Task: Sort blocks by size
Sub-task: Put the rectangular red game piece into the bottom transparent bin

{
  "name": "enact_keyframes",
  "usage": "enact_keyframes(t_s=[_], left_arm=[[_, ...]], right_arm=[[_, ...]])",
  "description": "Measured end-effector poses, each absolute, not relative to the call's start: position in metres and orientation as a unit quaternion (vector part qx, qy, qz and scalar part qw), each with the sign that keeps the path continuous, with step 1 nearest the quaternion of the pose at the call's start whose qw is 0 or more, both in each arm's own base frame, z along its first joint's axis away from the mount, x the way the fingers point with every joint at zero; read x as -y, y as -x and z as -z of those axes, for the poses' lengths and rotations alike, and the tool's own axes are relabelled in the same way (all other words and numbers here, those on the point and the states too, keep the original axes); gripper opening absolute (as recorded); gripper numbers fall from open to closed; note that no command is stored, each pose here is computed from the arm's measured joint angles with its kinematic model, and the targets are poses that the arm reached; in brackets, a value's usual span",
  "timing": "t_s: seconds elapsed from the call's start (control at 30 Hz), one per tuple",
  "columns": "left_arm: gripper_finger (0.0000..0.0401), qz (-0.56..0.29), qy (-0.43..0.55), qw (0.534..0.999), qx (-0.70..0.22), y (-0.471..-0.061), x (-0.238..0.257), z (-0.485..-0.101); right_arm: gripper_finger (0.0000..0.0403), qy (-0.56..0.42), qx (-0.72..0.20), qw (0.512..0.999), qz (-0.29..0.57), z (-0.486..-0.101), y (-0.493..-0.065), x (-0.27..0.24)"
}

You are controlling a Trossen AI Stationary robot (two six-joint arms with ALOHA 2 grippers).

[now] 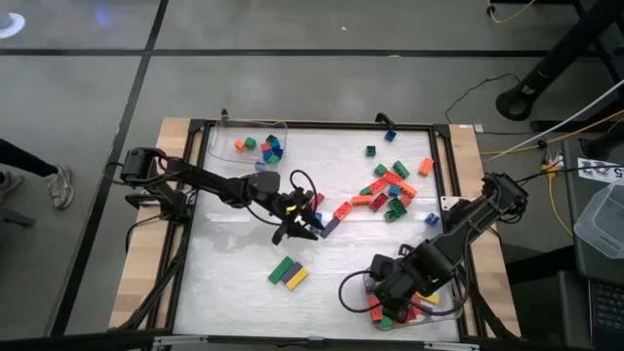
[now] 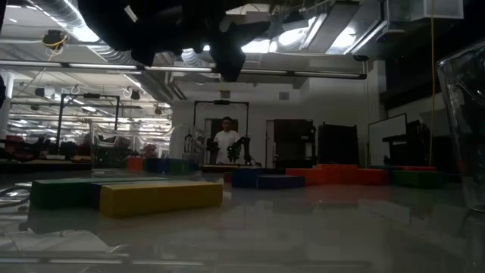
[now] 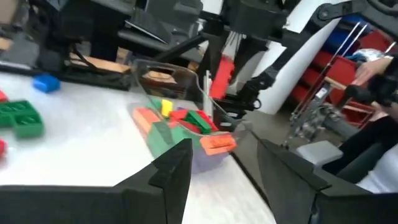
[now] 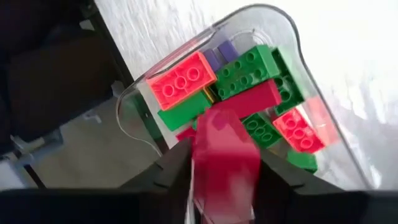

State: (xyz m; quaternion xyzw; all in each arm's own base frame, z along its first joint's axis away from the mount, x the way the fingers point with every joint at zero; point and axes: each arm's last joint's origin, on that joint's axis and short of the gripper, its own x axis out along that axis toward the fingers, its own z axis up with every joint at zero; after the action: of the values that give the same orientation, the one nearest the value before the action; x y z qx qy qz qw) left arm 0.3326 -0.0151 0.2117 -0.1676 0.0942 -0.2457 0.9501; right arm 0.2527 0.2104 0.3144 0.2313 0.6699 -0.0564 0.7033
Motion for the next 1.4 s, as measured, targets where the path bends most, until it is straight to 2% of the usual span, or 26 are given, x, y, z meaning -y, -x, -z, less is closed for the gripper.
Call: enact_keyframes(t_s=[0.2,0.37,0.7,0.87,0.97,1.17,1.4], left_arm=[[0.0168,0.238,0.124,0.957,-0.107,-0.332,0.009,-0.207],[0.0168,0.246,0.050,0.959,-0.134,-0.330,0.010,-0.197],[0.0168,0.233,0.046,0.960,-0.147,-0.324,0.004,-0.203],[0.0168,0.217,0.035,0.962,-0.161,-0.308,-0.004,-0.222],[0.0168,0.184,0.026,0.965,-0.185,-0.293,-0.006,-0.235],[0.0168,0.107,-0.007,0.963,-0.248,-0.258,-0.006,-0.253],[0.0168,0.095,-0.003,0.952,-0.290,-0.229,0.000,-0.259]], right_arm=[[0.0201,-0.239,-0.668,0.702,0.068,-0.314,-0.253,-0.209],[0.0225,-0.183,-0.660,0.727,0.034,-0.314,-0.257,-0.204],[0.0214,-0.020,-0.613,0.790,0.012,-0.314,-0.284,-0.165],[0.0213,0.097,-0.576,0.810,0.050,-0.315,-0.303,-0.133],[0.0213,0.143,-0.570,0.806,0.072,-0.310,-0.317,-0.111],[0.0213,0.166,-0.588,0.791,0.031,-0.277,-0.342,-0.066],[0.0213,0.165,-0.597,0.784,-0.023,-0.233,-0.347,-0.023]])
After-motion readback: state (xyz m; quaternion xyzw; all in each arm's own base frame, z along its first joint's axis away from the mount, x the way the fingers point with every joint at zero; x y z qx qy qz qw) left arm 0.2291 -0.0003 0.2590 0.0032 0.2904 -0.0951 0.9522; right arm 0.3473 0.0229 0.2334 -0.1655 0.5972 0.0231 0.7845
